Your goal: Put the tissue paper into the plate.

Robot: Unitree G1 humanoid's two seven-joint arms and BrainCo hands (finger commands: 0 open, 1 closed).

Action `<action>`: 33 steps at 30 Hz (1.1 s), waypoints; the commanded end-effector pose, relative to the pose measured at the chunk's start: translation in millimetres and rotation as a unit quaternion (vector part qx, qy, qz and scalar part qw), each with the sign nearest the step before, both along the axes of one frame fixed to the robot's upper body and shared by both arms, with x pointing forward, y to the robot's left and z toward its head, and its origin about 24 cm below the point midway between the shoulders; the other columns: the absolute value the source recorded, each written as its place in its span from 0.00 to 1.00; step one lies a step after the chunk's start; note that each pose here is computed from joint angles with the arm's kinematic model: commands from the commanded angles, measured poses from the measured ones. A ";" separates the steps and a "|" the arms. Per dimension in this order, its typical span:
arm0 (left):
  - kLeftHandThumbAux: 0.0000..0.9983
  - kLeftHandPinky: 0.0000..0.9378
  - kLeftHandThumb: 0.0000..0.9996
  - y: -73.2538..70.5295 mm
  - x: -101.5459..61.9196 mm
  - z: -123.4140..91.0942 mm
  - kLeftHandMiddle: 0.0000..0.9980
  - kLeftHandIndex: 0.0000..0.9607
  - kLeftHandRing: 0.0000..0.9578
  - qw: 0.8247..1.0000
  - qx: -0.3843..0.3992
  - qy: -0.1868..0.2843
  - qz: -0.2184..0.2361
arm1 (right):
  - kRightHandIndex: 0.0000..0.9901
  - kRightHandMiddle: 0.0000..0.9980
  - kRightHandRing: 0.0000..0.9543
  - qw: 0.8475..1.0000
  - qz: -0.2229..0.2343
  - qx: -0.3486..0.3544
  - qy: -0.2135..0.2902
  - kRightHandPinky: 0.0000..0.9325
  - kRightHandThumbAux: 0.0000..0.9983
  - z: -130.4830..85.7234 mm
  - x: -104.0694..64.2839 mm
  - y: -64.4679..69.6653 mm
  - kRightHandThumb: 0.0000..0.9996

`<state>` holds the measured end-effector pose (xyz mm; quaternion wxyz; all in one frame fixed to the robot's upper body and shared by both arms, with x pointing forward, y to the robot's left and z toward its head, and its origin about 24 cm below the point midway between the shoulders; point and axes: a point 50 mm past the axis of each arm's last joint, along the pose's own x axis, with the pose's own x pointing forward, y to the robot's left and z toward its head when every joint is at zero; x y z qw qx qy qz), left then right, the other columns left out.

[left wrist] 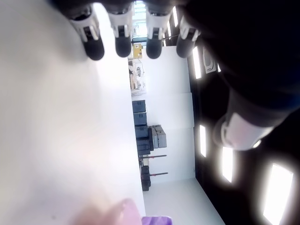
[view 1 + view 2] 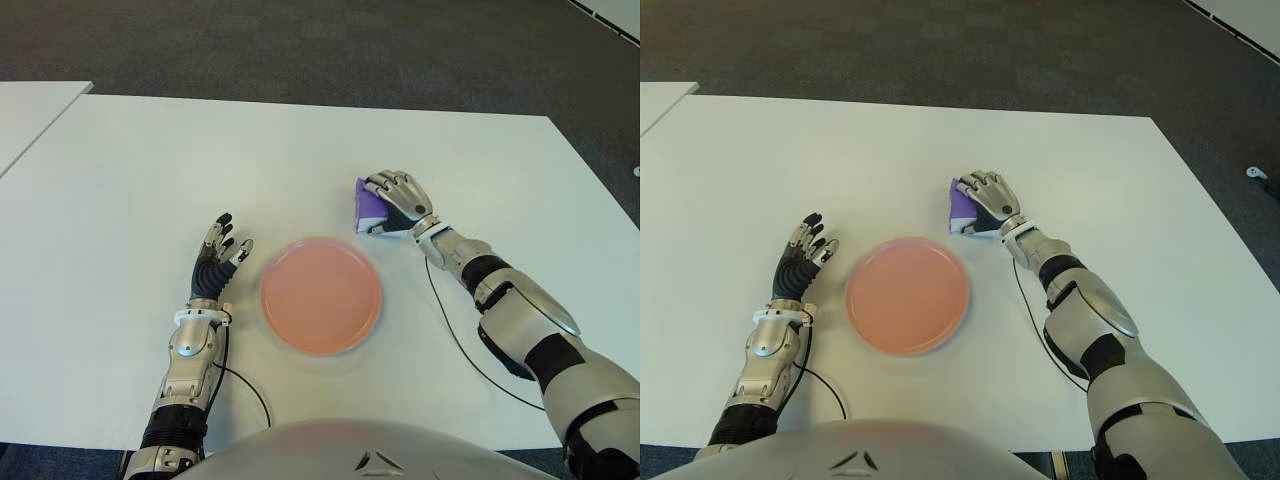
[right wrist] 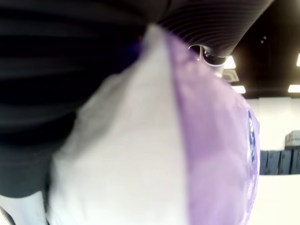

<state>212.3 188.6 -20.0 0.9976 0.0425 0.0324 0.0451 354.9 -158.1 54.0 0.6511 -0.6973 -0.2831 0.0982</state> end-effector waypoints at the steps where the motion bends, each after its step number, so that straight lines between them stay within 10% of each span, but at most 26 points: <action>1: 0.61 0.00 0.11 -0.5 -16.3 -28.8 0.00 0.00 0.00 0.997 -0.010 0.080 0.006 | 0.44 0.86 0.89 0.994 0.032 0.057 -0.085 0.90 0.71 41.1 12.8 13.0 0.73; 18: 0.63 0.00 0.09 -1.4 -12.3 -27.5 0.00 0.00 0.00 0.996 0.002 0.084 -0.006 | 0.44 0.87 0.90 0.947 0.142 0.208 -0.198 0.92 0.71 98.2 -9.6 52.5 0.74; 33: 0.63 0.00 0.07 -0.4 -10.4 -27.6 0.00 0.00 0.00 0.997 0.012 0.079 -0.019 | 0.44 0.87 0.91 0.932 0.263 0.226 -0.100 0.93 0.72 87.8 -73.3 80.0 0.73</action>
